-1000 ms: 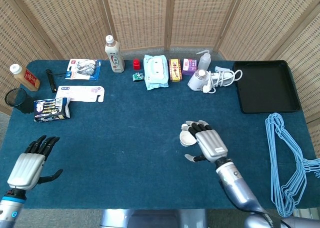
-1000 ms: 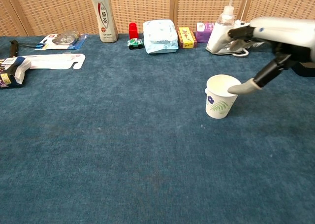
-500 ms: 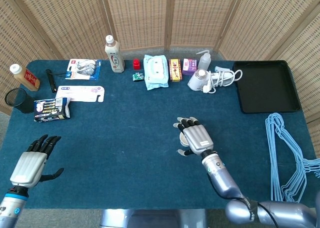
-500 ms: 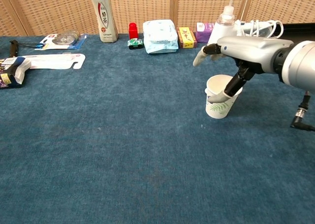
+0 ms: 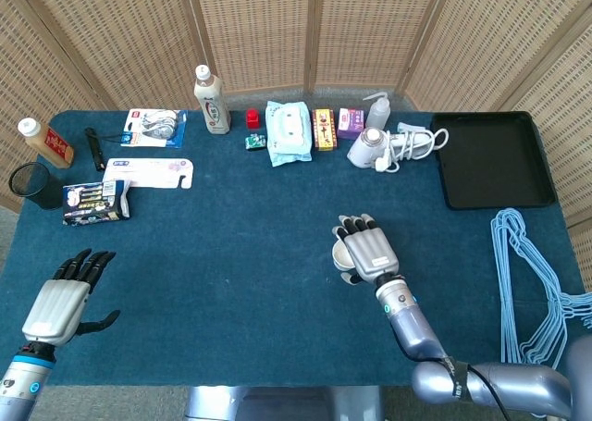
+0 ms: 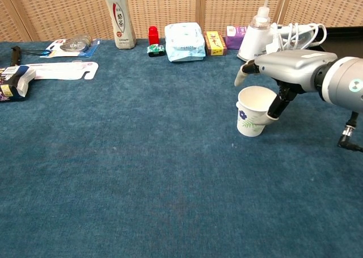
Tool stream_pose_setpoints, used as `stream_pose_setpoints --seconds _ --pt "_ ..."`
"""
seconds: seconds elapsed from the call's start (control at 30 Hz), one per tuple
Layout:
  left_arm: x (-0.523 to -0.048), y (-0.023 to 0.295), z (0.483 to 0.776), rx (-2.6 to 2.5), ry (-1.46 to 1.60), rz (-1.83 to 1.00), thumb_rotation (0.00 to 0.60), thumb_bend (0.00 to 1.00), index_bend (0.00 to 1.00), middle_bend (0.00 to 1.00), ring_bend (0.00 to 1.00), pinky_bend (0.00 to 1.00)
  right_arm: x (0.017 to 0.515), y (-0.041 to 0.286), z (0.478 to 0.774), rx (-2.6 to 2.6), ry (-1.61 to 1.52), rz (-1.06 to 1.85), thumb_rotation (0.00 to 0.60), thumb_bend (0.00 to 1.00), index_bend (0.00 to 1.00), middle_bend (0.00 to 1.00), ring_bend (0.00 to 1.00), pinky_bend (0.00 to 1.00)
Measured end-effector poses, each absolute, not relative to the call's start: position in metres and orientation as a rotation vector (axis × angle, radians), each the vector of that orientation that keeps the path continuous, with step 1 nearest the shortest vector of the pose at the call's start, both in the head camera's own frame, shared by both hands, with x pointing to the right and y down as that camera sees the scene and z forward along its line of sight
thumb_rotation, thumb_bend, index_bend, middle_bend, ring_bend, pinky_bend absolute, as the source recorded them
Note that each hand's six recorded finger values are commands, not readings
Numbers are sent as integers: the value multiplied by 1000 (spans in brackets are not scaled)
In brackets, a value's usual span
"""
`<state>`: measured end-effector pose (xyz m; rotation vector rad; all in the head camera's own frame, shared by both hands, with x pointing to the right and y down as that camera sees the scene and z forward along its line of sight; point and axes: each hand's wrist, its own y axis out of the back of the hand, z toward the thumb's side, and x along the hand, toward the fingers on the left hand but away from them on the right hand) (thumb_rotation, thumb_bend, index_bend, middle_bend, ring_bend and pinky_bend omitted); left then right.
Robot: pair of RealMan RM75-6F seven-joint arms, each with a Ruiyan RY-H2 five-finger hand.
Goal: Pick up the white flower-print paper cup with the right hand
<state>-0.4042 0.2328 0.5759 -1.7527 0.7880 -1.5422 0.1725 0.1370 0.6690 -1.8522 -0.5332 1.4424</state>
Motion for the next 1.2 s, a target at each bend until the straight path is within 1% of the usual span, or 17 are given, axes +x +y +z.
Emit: stream_pose_setpoints --seconds 0.07,0.37,0.73,0.93,1.2 --pt "-404 233 576 -1753 789 -1543 375 235 65 127 58 126 173 137 670 -1847 -525 1446 509 261 250 95 125 95" --pt "-405 233 577 -1753 788 -1546 367 234 66 127 58 126 170 138 672 -1839 -509 1436 507 263 320 109 129 101" --pt "-408 234 576 -1750 792 -1550 371 234 65 127 58 126 172 135 675 -1819 -515 1421 508 263 433 156 153 113" --pt "-410 235 577 -1751 796 -1553 369 235 65 128 58 126 175 133 675 -1821 -539 1422 508 263 460 173 167 119" --pt "-412 235 576 -1749 799 -1552 367 234 66 127 58 126 180 128 671 -1895 -632 1430 510 263 463 181 172 123"
